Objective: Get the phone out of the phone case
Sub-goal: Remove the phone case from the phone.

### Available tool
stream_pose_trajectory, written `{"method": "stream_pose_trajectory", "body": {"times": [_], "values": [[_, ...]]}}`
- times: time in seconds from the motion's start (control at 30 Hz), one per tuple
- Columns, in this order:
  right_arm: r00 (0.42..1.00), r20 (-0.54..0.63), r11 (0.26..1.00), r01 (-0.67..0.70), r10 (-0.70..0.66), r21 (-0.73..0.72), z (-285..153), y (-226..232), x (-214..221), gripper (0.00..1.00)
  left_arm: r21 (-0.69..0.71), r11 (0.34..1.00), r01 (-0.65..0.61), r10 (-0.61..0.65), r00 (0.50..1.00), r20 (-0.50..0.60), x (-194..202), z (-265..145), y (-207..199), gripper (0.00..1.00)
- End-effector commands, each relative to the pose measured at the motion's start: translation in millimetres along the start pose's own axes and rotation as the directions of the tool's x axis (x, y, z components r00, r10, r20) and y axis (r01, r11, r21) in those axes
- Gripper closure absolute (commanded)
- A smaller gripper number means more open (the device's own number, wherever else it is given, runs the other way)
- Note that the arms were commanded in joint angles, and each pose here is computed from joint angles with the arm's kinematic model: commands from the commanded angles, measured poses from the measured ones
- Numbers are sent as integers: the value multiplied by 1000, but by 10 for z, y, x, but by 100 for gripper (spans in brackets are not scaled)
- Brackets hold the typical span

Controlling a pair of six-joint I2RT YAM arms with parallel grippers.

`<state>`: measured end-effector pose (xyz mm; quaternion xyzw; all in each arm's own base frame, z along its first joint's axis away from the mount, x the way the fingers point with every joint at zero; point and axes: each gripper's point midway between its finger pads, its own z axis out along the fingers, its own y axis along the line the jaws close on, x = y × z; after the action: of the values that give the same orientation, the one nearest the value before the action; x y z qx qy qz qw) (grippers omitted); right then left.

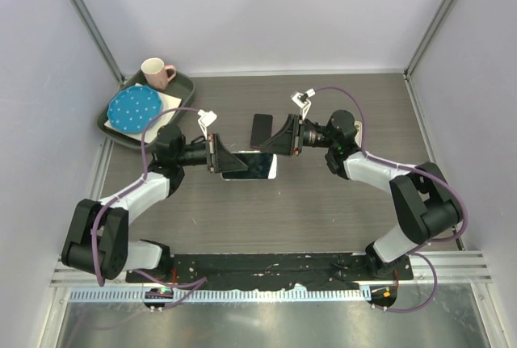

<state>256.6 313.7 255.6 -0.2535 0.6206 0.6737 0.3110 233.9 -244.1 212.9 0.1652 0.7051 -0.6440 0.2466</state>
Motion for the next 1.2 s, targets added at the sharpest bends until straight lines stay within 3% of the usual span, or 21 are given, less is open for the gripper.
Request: {"method": "stream_pose_trajectory", "body": {"times": [0.0,0.23,0.27,0.3,0.53,0.7,0.73,0.77,0.9,1.03,1.17], "values": [[983,-37,971,173,-182,-164,24,625,-36,62,-147,987,72,-41,979,201,-338,-55,351,100],[988,-10,968,146,-151,-202,-110,778,-364,52,-23,999,-32,36,984,172,-360,-56,-10,100],[980,16,954,195,-196,-227,-141,825,-397,51,-10,999,-40,41,984,173,-353,-63,-55,100],[991,9,962,131,-132,-238,-170,865,-397,50,13,998,-59,55,981,184,-380,-73,-150,100],[974,29,931,224,-225,-287,-288,1084,-352,41,125,986,-111,83,974,211,-566,-99,-583,100],[952,23,931,302,-304,-203,-308,965,-274,37,176,974,-144,102,968,229,-648,-130,-823,100],[969,-6,957,241,-245,-163,-309,850,-219,36,183,973,-144,100,968,230,-658,-138,-866,100],[947,0,937,316,-320,-151,-305,813,-219,37,187,970,-155,110,966,233,-660,-148,-892,100],[920,26,912,392,-392,-118,-386,886,-312,36,208,962,-177,125,963,240,-657,-173,-994,100],[909,78,910,413,-409,-45,-534,832,-485,36,240,948,-209,151,959,239,-685,-193,-1167,100],[939,67,939,341,-338,-40,-518,669,-464,37,272,931,-244,182,955,234,-711,-187,-1330,100]]}}
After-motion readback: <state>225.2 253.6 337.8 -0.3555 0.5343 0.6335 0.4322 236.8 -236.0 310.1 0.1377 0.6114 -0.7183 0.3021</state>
